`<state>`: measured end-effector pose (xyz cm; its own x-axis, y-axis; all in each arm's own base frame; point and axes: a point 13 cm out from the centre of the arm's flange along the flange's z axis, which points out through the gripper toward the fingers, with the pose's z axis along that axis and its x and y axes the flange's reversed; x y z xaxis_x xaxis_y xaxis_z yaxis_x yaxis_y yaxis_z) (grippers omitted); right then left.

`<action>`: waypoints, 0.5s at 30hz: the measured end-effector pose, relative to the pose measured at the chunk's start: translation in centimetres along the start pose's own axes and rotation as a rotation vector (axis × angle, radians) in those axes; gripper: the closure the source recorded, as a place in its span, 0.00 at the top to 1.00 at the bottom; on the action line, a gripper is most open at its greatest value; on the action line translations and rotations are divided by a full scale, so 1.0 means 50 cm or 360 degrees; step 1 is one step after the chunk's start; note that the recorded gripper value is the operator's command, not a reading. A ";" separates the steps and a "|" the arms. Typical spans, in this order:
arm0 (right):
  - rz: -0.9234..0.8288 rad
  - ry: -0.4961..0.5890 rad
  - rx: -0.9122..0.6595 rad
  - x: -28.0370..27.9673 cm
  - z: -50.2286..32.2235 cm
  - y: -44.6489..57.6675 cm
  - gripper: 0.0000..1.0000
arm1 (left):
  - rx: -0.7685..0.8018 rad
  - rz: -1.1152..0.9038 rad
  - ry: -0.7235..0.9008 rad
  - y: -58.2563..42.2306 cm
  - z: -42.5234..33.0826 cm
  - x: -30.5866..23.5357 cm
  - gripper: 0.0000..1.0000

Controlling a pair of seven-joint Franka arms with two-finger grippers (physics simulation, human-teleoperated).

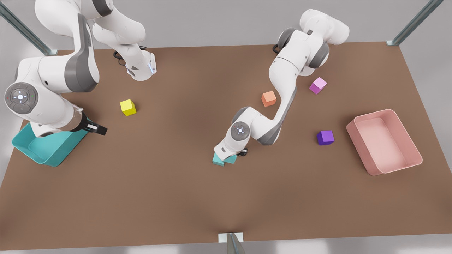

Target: Stack the two blue cubes on top of each other

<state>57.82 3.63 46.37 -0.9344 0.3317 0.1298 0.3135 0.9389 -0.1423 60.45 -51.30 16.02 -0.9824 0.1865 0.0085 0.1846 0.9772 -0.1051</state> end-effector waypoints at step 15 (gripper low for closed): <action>-0.0142 -0.0009 0.0011 -0.005 0.006 0.008 1.00 | -0.0003 -0.0277 0.0076 -0.066 0.090 0.043 0.55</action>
<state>58.14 3.87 45.98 -0.9595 0.2464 0.1366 0.2280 0.9640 -0.1370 57.60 -54.60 11.91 -0.9971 0.0191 0.0738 0.0119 0.9953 -0.0961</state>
